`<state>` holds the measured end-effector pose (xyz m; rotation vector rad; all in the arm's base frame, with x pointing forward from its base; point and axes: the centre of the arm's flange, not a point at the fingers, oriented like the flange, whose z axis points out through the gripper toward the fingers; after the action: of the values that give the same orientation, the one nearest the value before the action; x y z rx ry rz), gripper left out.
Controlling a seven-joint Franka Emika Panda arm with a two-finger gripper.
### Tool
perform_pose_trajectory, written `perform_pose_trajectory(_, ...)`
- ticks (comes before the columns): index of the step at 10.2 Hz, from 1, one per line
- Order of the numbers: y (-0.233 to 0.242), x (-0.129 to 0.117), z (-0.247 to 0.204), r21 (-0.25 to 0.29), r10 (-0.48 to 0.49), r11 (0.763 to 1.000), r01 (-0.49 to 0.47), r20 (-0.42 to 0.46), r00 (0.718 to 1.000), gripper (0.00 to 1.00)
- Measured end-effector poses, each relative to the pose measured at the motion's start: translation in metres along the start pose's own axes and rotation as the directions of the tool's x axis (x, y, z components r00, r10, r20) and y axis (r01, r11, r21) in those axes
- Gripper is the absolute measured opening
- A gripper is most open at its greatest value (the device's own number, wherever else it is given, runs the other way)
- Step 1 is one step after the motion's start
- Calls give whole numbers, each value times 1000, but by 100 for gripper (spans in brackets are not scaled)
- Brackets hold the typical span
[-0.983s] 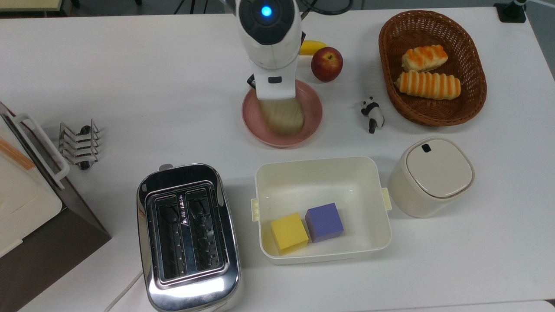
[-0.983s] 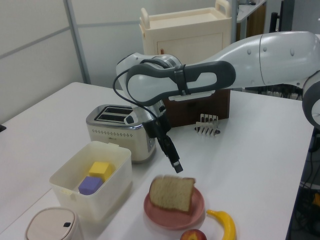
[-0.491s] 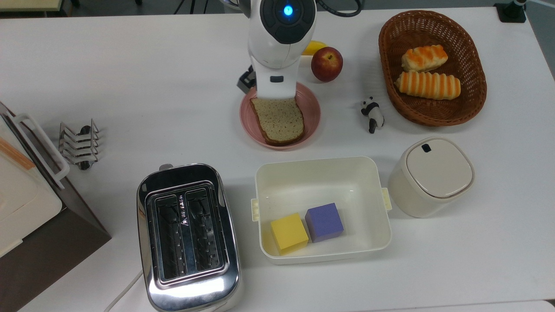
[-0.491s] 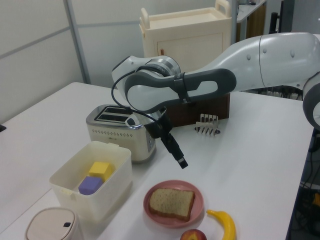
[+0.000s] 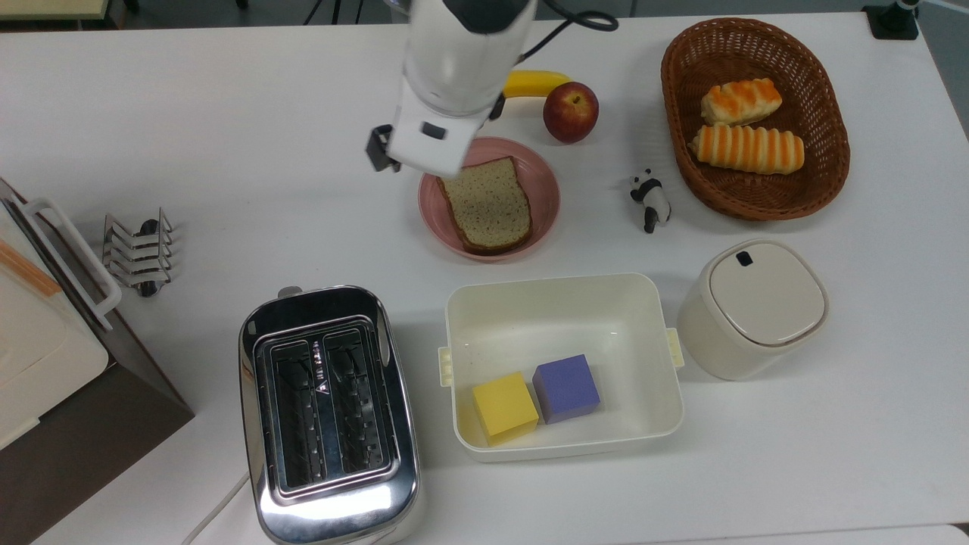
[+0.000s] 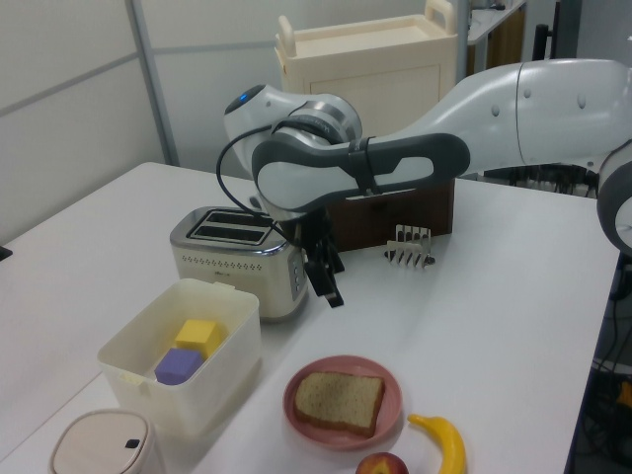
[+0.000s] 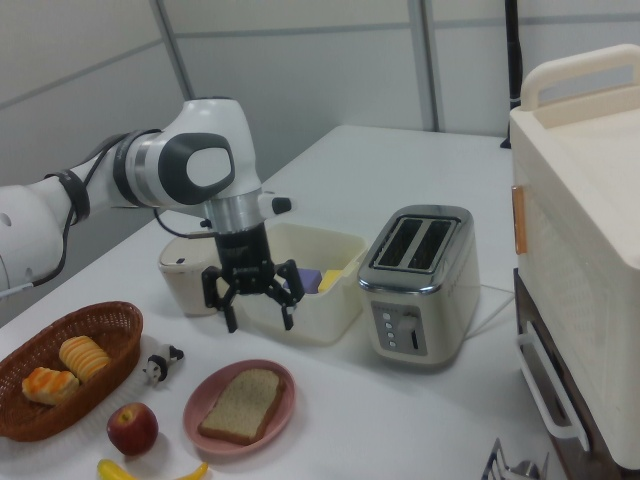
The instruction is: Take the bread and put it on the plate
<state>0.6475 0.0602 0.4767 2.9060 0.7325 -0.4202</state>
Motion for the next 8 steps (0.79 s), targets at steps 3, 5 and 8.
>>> perform_pose_trajectory(3, 33, -19, -29, -13, 273, 961, -276, -109, 956, 100)
perform_pose_trajectory(5, 41, -41, -53, 16, 474, 879, -477, -152, 867, 100)
perform_pose_trajectory(8, 38, -74, -78, 55, 556, 829, -556, -186, 810, 100)
